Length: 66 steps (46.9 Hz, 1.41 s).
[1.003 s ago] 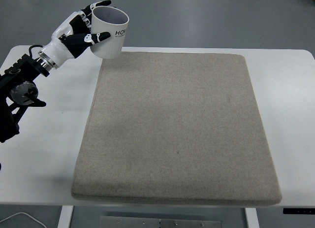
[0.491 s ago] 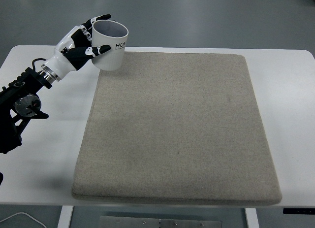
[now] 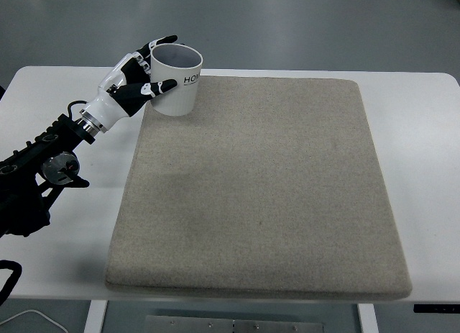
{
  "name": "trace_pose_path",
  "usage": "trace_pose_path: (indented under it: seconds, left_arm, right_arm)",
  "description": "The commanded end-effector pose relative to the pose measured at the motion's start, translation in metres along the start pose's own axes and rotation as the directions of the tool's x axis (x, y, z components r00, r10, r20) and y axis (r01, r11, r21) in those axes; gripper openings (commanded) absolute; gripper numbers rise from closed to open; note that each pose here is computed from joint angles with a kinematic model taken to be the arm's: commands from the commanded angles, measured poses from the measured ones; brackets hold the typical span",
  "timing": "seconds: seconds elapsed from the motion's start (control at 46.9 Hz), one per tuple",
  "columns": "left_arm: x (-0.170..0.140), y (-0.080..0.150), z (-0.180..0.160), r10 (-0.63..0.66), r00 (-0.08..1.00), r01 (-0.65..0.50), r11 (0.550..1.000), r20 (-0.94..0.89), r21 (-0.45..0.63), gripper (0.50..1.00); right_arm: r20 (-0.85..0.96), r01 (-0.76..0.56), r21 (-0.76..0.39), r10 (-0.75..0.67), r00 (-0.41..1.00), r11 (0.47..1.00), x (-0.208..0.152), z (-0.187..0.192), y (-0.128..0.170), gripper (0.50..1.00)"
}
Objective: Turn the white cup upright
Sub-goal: 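Lower the upright mug onto the mat with the left hand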
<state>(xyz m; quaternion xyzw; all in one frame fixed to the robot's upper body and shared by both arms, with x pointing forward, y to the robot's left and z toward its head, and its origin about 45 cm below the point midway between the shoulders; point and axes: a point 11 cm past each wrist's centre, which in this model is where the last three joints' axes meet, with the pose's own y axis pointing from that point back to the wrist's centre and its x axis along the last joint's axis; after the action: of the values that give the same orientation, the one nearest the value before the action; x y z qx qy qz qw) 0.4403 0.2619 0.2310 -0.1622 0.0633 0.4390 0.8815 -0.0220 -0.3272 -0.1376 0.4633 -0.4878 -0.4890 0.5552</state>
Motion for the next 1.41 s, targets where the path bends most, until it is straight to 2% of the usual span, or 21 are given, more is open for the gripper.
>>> trace_pose_path:
  seconds: [0.0,0.469,1.024,1.387]
  left_arm:
    - [-0.001,0.0,0.0,-0.01,1.0,0.01,1.0,0.014,-0.002,0.589]
    - [-0.001,0.004,0.004,-0.033,0.997,0.034,0.999,0.07,-0.02,0.585]
    - [0.0,0.033,-0.03,-0.005,0.999,0.003,0.999,0.034,0.049,0.593]
    - [0.0,0.038,-0.037,0.001,0.999,-0.003,0.998,0.033,0.067,0.611]
  right_arm:
    - [0.0,0.0,0.0,0.0,1.0,1.0,0.0,0.0,0.0,0.93]
    - [0.0,0.0,0.0,0.0,1.0,1.0,0.0,0.0,0.0,0.93]
    - [0.0,0.0,0.0,0.0,1.0,1.0,0.0,0.0,0.0,0.93]
    - [0.0,0.0,0.0,0.0,1.0,1.0,0.0,0.0,0.0,0.93]
